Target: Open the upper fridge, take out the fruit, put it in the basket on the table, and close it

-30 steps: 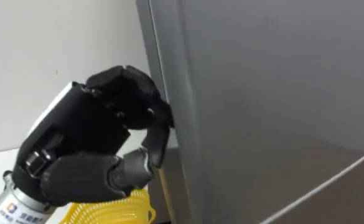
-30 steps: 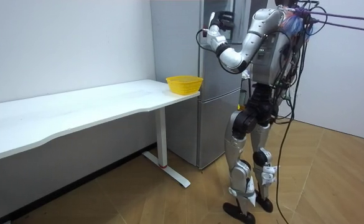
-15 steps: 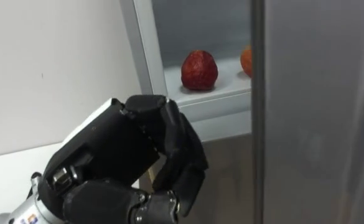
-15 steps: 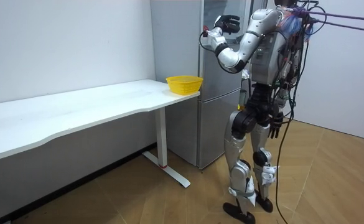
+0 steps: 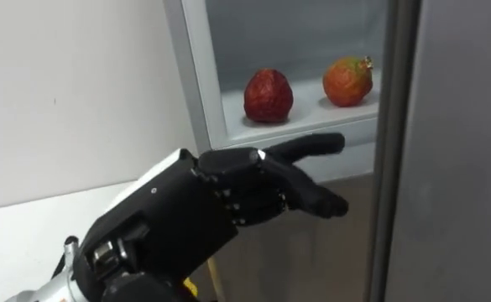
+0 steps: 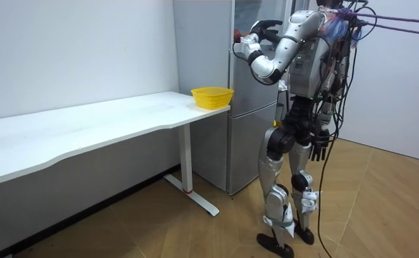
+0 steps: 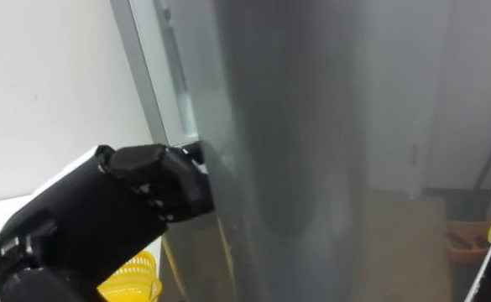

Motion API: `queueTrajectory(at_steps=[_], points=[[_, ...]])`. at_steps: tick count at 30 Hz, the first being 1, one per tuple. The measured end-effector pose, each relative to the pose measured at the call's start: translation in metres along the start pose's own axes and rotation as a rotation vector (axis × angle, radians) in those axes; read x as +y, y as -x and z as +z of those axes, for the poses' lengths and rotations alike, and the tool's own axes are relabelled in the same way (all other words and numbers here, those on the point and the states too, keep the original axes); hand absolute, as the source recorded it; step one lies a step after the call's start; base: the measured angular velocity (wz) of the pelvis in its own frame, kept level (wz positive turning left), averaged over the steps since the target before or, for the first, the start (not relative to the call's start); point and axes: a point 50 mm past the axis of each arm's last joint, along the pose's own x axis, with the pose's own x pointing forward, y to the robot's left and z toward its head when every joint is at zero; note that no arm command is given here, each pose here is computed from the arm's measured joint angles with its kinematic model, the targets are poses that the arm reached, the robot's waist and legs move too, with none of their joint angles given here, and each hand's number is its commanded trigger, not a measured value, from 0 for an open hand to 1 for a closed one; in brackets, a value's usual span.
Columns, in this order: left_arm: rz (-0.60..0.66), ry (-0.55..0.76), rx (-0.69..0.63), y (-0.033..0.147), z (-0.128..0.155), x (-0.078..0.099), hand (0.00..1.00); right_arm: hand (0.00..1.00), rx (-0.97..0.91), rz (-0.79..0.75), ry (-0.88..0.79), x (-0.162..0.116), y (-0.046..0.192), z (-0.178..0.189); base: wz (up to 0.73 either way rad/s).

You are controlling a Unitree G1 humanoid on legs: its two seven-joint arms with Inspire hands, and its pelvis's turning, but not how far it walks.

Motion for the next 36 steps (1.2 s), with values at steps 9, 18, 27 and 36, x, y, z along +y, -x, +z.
queueTrajectory(at_steps=[9,18,27,36], points=[[-0.105,0.067,-0.001,-0.018,-0.012,-0.017,0.00,0.00,0.000,0.004,0.087,0.000,-0.001,0.013,0.00],[-0.166,0.099,-0.045,-0.033,-0.016,-0.028,0.00,0.00,0.004,0.038,0.140,0.005,-0.001,0.013,0.00],[-0.266,0.138,-0.086,-0.058,-0.017,-0.045,0.00,0.00,-0.023,0.025,0.160,0.001,-0.001,0.024,0.00],[-0.342,0.141,-0.140,-0.081,-0.011,-0.056,0.00,0.00,-0.037,0.020,0.222,0.001,0.000,0.033,0.00]])
